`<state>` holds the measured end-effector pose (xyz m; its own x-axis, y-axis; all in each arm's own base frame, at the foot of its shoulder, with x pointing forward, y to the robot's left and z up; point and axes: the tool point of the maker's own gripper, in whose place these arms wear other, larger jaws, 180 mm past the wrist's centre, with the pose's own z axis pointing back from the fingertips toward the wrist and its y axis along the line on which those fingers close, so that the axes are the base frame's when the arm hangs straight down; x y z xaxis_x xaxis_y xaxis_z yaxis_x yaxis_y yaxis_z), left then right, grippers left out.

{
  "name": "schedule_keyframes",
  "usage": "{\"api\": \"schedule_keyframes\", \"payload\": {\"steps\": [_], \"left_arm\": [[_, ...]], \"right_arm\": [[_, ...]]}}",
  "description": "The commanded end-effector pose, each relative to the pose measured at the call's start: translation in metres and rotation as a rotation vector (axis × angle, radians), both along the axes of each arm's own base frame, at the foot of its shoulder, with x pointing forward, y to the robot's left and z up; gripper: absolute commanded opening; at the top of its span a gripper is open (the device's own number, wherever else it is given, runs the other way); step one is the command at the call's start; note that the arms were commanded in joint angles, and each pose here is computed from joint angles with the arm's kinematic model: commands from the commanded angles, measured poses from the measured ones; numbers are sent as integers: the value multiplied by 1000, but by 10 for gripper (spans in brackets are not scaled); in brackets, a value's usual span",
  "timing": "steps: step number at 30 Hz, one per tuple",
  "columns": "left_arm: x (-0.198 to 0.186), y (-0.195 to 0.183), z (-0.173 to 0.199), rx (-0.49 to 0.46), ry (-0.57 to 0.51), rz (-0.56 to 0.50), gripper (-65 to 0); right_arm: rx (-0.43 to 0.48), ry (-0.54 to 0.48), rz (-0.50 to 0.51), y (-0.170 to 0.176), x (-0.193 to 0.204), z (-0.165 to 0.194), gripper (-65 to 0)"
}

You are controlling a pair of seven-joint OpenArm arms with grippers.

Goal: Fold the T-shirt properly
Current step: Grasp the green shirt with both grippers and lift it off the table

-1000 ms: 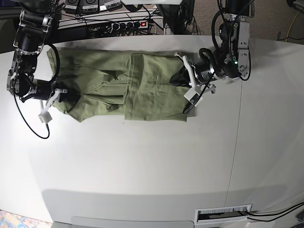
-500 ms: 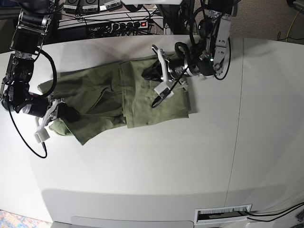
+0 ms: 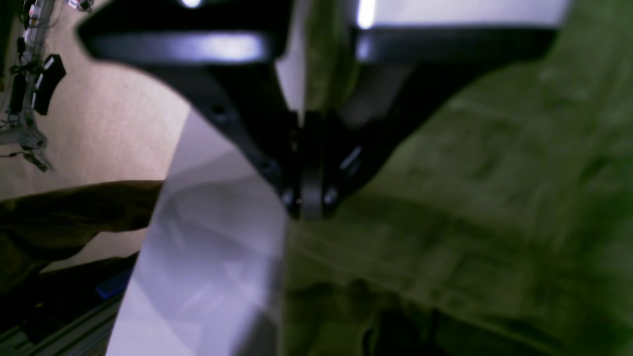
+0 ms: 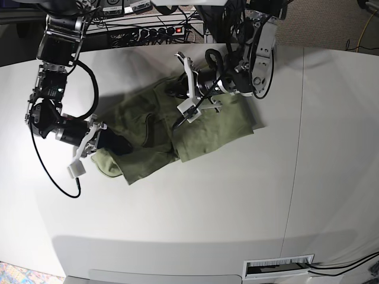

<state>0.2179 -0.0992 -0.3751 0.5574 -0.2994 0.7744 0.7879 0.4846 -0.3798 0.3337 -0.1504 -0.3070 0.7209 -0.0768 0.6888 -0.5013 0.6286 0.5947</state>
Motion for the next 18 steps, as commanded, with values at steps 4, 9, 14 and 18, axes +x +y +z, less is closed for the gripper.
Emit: {"api": "schedule_keyframes", "payload": {"steps": [4, 9, 14, 18], "left_arm": [[6, -5, 14, -48, -31, 5, -650], [6, -4, 19, -42, -40, -4, -650], [8, -3, 45, -49, -93, -19, -650], [17, 10, 47, 7, -144, 3, -650]], "right_arm": [[87, -74, 1, 19, 13, 23, -650], [78, -94, 2, 20, 20, 29, -650], [3, -107, -8, 9, 29, 32, -650], [-17, -107, -12, 3, 30, 32, -650]]}}
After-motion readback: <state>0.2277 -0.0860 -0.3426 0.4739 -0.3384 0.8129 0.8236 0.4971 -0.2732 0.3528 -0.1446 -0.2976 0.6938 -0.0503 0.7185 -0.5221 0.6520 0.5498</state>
